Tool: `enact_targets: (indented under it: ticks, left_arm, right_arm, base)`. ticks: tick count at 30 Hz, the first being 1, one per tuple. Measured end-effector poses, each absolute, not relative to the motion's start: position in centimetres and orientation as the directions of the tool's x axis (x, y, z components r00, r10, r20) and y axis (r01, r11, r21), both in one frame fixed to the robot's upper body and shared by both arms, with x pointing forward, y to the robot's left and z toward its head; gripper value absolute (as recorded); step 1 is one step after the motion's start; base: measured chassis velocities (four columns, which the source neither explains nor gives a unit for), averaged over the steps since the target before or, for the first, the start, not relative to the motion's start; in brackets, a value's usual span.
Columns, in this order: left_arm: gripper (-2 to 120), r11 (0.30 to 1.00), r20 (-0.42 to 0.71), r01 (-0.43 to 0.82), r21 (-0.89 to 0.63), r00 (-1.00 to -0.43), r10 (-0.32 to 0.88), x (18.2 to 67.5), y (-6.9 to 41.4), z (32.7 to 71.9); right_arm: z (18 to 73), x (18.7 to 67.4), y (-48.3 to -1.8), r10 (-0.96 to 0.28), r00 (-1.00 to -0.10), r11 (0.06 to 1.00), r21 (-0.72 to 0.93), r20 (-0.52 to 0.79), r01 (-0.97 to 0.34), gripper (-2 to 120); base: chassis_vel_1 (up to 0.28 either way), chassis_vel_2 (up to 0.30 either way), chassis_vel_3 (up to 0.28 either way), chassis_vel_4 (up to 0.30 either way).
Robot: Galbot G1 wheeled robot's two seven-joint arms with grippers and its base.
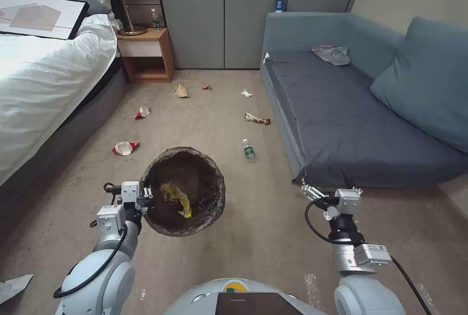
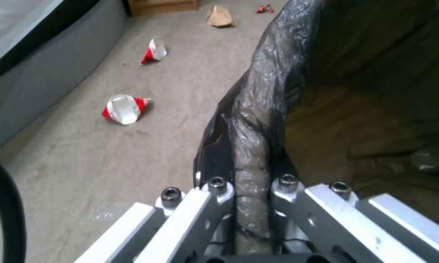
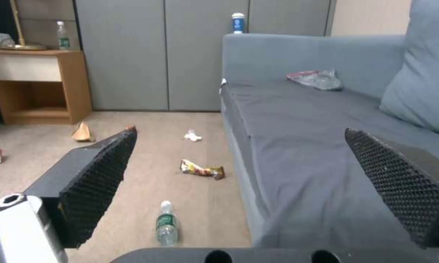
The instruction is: Pick up the trash bin, then pick up the garbage from the floor and place it into the trash bin.
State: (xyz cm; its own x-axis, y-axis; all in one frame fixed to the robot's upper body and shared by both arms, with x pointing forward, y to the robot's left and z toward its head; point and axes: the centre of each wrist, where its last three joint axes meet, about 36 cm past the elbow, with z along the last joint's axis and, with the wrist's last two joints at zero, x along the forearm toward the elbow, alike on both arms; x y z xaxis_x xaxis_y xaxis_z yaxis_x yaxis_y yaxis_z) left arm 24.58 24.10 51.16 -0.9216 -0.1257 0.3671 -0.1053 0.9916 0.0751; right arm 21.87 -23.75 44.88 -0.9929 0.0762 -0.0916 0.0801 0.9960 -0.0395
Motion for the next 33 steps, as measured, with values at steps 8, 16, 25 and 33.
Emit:
enact_targets:
  ticks: [8,16,25,33]
  left_arm:
    - [2,0.992,0.367,-0.104,0.076,-0.922,-0.125,24.6,24.14,51.16]
    - [2,0.992,0.367,-0.104,0.075,-0.922,-0.125,24.61,24.14,51.13]
    - [2,0.991,0.367,-0.106,0.076,-0.922,-0.127,24.66,24.19,51.08]
    - [2,0.991,0.366,-0.108,0.077,-0.922,-0.129,24.74,24.26,51.05]
  right_arm:
    - [44.8,21.88,-23.73,0.076,-0.993,0.996,-0.039,-0.09,0.08,100]
    - [44.7,21.84,-23.73,0.077,-0.993,0.996,-0.039,-0.091,0.081,100]
    - [44.66,21.83,-23.7,0.076,-0.993,0.996,-0.038,-0.09,0.079,100]
    - [44.59,21.83,-23.67,0.075,-0.993,0.996,-0.037,-0.088,0.079,100]
  base:
    - [-0.084,0.087,0.082,-0.087]
    - [-0.112,0.1,0.112,-0.102]
    - [-0.096,0.111,0.102,-0.104]
    - [-0.118,0.099,0.116,-0.11]
